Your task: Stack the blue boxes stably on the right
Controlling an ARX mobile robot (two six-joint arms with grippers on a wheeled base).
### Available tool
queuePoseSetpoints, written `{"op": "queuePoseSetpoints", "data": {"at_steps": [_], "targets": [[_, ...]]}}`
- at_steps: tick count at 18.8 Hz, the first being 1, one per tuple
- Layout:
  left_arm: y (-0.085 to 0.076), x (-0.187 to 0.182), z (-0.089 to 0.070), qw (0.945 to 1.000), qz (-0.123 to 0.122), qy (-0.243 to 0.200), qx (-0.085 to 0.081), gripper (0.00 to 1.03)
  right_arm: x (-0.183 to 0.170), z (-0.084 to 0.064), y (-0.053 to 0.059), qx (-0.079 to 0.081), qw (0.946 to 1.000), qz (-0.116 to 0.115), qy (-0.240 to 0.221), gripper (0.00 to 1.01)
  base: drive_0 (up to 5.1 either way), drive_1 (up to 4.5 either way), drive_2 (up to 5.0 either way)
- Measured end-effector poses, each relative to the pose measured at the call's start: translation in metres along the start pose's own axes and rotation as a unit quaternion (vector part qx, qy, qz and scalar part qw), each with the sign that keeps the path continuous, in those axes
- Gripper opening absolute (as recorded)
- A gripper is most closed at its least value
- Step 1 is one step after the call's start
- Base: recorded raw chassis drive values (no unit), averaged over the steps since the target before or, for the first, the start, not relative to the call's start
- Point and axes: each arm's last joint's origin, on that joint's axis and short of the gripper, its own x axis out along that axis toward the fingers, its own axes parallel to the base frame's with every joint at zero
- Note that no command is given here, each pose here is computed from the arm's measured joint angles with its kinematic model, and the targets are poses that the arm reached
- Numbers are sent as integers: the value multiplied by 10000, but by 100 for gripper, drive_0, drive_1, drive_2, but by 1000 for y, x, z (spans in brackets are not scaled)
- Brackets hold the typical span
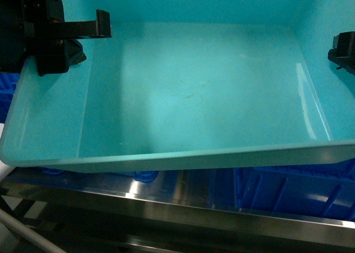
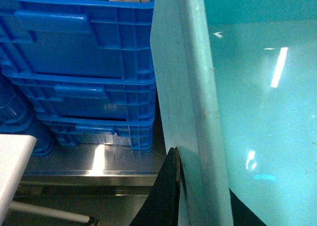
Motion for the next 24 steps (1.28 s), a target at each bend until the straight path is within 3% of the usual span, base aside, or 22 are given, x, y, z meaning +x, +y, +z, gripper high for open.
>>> {"op": "queuePoseSetpoints", "data": {"at_steps": [12, 21, 24], "targets": [[0, 0, 0, 10000, -1, -8, 1, 5, -1, 1, 0, -2, 10000, 2, -23, 7, 335, -14, -384], [-1, 0, 0, 10000, -18, -22, 4, 5, -1, 1, -2, 8, 10000, -27, -26, 7, -120, -45, -196], [-1, -1, 0, 10000, -10, -28, 2, 5, -2, 1, -1, 3, 10000, -20, -42, 7, -1, 413, -414]]}}
